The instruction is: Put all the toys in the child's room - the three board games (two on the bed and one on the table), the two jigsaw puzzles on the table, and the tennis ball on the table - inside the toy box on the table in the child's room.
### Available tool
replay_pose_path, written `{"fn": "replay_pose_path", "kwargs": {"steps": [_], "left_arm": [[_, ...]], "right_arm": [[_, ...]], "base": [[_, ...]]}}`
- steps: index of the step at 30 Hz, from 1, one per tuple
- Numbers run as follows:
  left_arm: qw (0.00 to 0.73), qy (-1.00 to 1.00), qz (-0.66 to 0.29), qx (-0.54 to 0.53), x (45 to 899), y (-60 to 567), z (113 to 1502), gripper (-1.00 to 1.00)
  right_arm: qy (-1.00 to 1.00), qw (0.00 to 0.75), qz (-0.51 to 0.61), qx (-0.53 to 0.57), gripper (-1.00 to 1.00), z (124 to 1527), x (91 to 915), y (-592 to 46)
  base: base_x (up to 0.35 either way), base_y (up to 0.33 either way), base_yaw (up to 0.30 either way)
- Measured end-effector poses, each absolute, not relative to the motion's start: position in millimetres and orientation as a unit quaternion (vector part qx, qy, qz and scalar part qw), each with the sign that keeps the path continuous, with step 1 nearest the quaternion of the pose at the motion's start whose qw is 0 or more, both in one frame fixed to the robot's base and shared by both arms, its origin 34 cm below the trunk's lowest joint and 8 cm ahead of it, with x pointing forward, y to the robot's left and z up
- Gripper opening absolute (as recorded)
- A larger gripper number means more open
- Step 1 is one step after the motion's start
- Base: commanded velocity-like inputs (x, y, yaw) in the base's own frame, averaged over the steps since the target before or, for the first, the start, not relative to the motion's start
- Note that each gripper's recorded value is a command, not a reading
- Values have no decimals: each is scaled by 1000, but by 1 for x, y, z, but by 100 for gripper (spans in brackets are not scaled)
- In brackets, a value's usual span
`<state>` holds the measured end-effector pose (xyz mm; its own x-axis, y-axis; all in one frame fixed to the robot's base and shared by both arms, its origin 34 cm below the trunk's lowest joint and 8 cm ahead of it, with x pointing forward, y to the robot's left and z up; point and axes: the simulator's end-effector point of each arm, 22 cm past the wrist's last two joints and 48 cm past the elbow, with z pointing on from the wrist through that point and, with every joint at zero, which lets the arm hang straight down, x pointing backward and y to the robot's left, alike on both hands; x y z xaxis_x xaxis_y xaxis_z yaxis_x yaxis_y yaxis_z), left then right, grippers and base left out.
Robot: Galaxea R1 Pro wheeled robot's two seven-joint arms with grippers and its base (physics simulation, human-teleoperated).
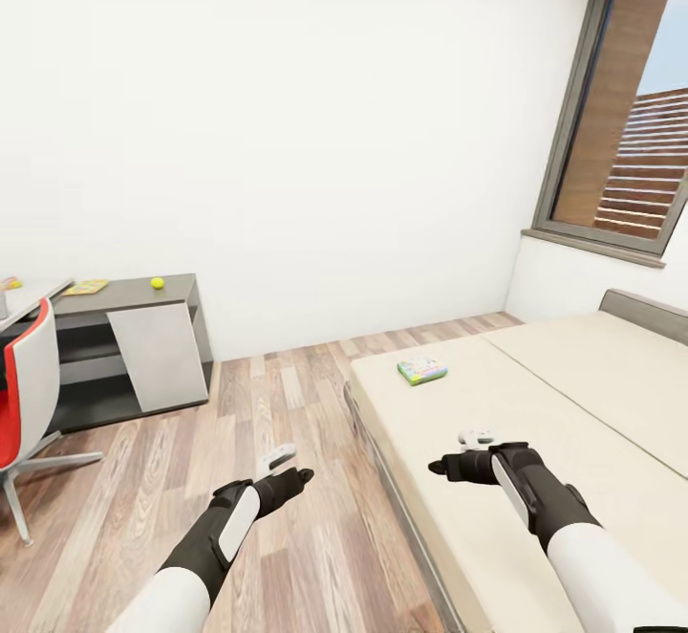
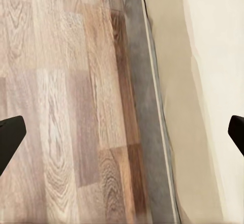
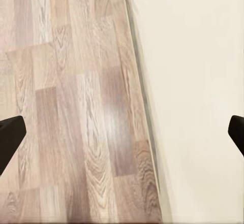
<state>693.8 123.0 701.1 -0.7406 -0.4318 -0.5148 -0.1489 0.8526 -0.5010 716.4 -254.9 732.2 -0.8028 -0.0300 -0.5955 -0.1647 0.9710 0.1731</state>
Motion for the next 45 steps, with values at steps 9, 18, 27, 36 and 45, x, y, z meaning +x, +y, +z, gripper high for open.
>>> {"fn": "replay_pose_path", "kwargs": {"steps": [9, 18, 27, 36, 45], "left_arm": [[324, 906, -219, -161, 694, 124, 701, 100], [324, 906, -220, -162, 693, 125, 700, 100], [324, 906, -220, -162, 693, 125, 700, 100], [325, 905, -220, -162, 693, 125, 700, 100], [325, 905, -221, -162, 693, 125, 700, 100]], "right_arm": [[944, 305, 111, -53, 100, 731, 715, -251], [945, 304, 111, -54, 100, 731, 714, -250], [945, 304, 111, -54, 100, 731, 714, -249], [945, 304, 111, -54, 100, 731, 714, -249], [945, 304, 111, -54, 100, 731, 714, -249]], "base": [[-26, -8, 103], [-8, -3, 233], [-2, -1, 279], [-1, 0, 291], [0, 0, 292]]}}
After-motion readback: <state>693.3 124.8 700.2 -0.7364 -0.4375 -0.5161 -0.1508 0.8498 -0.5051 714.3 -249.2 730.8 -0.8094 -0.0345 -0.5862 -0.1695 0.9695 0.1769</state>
